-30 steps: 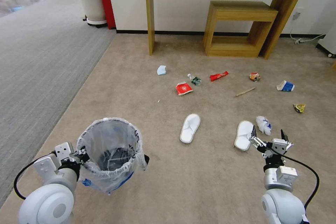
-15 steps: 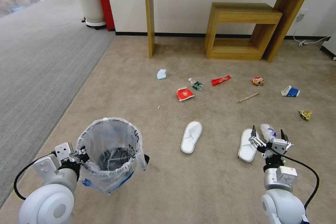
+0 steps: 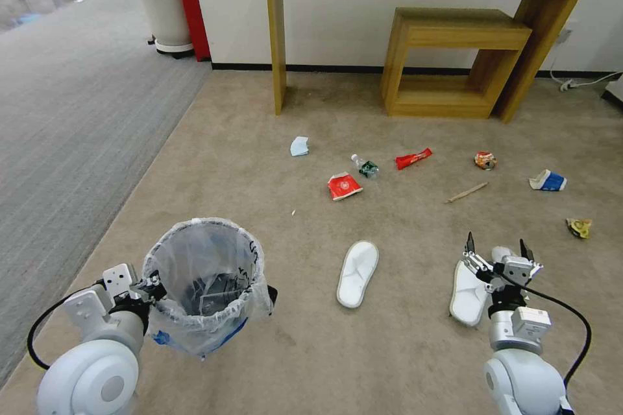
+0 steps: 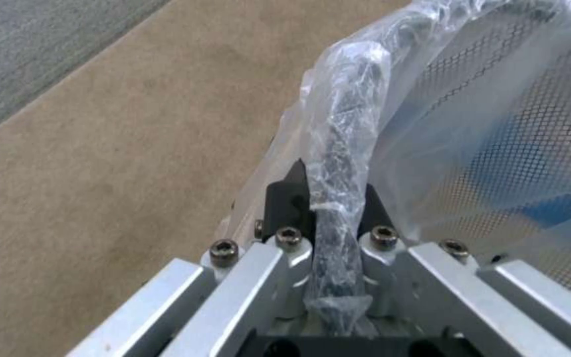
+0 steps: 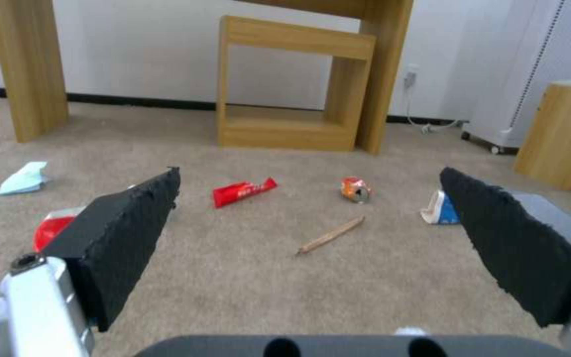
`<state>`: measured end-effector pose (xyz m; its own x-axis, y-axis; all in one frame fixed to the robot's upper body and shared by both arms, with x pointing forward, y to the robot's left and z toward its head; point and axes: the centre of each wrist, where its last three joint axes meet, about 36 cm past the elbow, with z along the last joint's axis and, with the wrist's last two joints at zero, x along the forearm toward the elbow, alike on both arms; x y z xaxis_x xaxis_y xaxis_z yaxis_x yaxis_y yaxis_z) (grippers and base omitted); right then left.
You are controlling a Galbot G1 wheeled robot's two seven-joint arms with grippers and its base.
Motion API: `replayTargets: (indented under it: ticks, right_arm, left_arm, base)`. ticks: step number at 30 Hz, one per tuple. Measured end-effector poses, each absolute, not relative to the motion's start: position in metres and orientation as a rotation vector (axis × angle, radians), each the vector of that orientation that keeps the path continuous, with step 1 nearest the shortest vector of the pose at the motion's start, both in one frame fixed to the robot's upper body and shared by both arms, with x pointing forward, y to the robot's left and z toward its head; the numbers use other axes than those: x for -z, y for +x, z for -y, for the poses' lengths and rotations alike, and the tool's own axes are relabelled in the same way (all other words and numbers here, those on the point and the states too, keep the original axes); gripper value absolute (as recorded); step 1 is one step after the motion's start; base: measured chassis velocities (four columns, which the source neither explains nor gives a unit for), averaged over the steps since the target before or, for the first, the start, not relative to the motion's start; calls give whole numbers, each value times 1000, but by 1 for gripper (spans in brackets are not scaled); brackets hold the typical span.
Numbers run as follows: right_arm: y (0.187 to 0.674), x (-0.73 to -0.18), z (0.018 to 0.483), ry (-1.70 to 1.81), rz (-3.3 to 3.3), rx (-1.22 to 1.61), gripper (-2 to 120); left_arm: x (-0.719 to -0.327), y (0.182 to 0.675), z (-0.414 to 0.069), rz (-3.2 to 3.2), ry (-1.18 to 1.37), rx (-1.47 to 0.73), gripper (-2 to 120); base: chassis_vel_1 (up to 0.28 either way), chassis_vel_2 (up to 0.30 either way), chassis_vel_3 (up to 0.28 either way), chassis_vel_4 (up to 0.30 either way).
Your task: Pick up the trash bin and place the garbage on the floor into it.
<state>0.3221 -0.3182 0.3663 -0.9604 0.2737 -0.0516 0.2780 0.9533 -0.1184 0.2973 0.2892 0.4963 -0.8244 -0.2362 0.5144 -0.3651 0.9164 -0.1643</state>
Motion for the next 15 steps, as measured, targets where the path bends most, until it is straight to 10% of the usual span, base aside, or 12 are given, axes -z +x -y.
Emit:
replayTargets:
  ticks: [15]
  right_arm:
    - [323,-365,318,437,-3073,193,100]
  left_arm:
    - [-495,300,-289,2576,435,-356,2]
  base:
    - [-111,114,110,-113]
